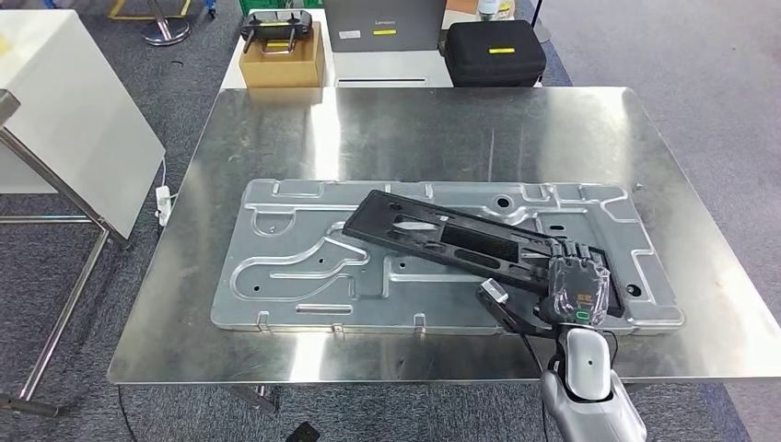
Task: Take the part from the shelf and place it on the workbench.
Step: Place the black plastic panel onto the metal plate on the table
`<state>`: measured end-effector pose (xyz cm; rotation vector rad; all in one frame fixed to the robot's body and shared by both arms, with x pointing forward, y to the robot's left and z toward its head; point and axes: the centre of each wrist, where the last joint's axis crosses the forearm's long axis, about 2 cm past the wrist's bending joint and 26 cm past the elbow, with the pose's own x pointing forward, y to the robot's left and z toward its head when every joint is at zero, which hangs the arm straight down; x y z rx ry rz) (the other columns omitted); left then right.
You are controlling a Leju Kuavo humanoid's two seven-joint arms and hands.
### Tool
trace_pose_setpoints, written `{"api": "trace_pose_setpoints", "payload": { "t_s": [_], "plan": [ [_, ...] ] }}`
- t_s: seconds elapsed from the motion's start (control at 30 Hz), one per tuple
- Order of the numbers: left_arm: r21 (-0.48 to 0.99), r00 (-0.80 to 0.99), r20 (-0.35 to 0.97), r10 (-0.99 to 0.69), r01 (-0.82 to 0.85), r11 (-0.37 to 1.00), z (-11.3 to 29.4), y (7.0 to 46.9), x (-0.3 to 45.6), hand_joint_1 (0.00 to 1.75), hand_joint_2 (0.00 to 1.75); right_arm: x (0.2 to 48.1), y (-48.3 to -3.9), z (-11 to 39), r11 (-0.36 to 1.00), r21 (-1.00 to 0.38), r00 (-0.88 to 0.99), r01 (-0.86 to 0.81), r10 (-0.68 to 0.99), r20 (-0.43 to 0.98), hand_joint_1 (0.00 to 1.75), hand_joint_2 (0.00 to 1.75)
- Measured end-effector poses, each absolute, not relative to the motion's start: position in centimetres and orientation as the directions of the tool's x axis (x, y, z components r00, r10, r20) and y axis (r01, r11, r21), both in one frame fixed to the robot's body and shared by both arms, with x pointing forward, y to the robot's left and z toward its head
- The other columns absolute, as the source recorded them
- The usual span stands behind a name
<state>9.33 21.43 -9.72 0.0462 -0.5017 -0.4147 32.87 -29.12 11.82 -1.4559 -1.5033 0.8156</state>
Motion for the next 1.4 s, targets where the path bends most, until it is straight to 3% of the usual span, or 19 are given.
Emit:
{"api": "trace_pose_setpoints", "payload": {
  "t_s": [0.2,0.33,0.6,0.8,0.87,1.4],
  "plan": [
    [0.141,0.799,0.457,-0.391,0.369,0.919,-9.8,21.4,9.1,0.00,0.00,32.3,-28.5,11.0,0.097,-0.906,0.052,0.412,0.990,0.129,0.00,1.75],
    [0.144,0.799,0.457,-0.391,0.367,0.919,-9.8,21.4,9.1,0.00,0.00,32.3,-27.9,11.0,0.109,-0.904,0.043,0.413,0.989,0.139,0.00,0.00],
    [0.172,0.812,0.446,-0.378,0.337,0.926,-9.9,21.5,8.3,0.00,0.00,30.0,-27.3,10.3,0.176,-0.880,-0.003,0.440,0.981,0.195,0.00,0.00],
    [0.225,0.827,0.430,-0.362,0.290,0.930,-10.1,21.8,7.2,0.00,0.00,26.0,-26.7,11.3,0.538,-0.685,-0.193,0.491,0.834,0.516,0.00,0.00],
    [0.233,0.834,0.422,-0.356,0.280,0.931,-10.2,21.8,6.7,0.00,0.00,24.9,-26.6,12.2,0.603,-0.609,-0.258,0.516,0.787,0.561,0.00,0.00],
    [0.243,0.851,0.409,-0.329,0.246,0.938,-10.3,22.0,6.1,0.00,0.00,20.5,-26.1,17.6,0.689,-0.367,-0.501,0.625,0.715,0.487,0.00,0.00]
  ]
}}
